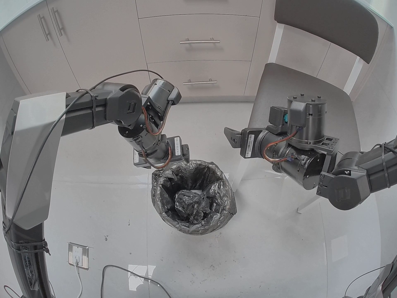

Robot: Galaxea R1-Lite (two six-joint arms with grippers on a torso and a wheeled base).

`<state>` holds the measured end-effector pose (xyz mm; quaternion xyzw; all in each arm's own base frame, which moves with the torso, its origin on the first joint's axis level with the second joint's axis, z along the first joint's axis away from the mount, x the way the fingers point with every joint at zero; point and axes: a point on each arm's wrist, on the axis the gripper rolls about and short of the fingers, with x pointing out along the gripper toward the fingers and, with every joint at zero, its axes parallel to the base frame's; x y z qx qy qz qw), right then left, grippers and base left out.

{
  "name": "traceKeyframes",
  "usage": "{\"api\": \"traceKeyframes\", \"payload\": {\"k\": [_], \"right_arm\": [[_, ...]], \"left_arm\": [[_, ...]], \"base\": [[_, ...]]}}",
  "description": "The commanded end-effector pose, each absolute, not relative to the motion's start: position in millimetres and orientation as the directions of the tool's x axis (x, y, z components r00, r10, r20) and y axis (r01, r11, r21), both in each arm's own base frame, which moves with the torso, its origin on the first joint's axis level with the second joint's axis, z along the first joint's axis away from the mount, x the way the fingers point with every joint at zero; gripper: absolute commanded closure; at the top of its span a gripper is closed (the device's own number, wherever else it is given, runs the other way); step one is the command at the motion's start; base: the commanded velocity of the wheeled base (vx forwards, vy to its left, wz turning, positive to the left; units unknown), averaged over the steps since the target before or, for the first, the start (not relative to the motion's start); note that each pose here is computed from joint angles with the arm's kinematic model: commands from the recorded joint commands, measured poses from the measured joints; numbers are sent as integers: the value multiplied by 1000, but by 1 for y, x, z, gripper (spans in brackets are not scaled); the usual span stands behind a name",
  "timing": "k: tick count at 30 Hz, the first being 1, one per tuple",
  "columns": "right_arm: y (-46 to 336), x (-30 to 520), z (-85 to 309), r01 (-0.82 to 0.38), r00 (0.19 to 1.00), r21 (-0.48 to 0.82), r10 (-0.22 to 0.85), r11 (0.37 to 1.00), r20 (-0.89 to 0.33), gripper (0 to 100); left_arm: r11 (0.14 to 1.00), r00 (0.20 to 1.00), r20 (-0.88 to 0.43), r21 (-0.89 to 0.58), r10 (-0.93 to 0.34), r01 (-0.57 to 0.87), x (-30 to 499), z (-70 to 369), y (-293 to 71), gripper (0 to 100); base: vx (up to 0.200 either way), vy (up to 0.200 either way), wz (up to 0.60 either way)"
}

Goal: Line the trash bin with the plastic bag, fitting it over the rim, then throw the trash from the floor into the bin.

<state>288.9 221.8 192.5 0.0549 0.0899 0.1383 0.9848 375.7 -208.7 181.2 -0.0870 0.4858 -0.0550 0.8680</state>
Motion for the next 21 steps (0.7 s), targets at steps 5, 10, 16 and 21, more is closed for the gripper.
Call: {"api": "traceKeyframes", "payload": {"k": [5, 10, 16, 21], "right_arm": [[227, 285, 190, -278, 939, 129, 298, 952, -170, 0], [230, 286, 189, -283, 938, 128, 302, 950, -168, 0], [231, 283, 186, -296, 932, 126, 315, 947, -181, 0], [248, 273, 166, -345, 902, 104, 360, 933, -239, 0]], "left_arm": [[977, 522, -833, -214, -184, 2, 375, 183, -208, 0], [978, 527, -831, -207, -179, 6, 375, 184, -207, 0], [977, 525, -832, -211, -181, 2, 375, 184, -207, 0], [972, 549, -811, -235, -202, 10, 360, 212, -198, 0]], "base": [[0, 0, 0], [0, 0, 0], [0, 0, 0], [0, 0, 0]]}}
